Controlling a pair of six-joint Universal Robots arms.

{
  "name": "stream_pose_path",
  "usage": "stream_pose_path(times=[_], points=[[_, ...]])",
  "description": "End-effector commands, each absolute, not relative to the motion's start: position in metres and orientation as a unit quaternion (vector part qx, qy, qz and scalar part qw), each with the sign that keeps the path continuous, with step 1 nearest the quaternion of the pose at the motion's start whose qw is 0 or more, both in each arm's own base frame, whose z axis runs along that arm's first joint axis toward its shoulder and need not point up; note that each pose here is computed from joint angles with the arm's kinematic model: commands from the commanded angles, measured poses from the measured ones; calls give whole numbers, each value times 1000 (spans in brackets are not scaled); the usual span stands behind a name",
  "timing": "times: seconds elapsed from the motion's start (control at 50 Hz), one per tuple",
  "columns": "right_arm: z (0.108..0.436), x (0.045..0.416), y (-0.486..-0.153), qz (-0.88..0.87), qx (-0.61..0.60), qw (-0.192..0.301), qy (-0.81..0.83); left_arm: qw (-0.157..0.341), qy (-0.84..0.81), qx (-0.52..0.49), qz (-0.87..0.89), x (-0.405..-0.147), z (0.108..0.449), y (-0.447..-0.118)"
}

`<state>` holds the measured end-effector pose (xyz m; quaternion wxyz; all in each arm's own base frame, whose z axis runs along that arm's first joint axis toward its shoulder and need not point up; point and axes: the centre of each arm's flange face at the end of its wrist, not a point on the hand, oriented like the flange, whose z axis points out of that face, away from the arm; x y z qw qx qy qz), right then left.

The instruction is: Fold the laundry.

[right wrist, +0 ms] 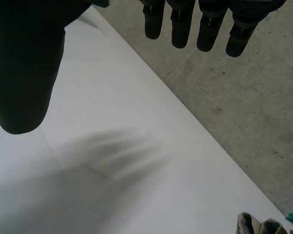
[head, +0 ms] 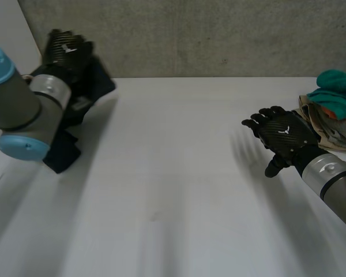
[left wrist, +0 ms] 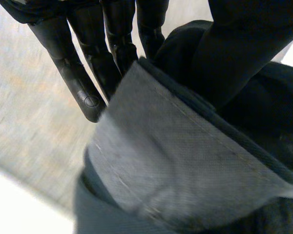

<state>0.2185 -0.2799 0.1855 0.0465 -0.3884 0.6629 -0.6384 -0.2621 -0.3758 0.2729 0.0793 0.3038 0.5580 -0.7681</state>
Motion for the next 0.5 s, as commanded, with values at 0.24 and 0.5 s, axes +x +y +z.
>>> stream_pose_path(times=[0.24, 0.5], points=[[190, 208, -289, -644, -339, 2, 686, -176, 636, 413, -628, -397, 185, -218], [191, 207, -287, -631, -292, 19, 718, -160, 630, 327, -685, -347, 267, -249]])
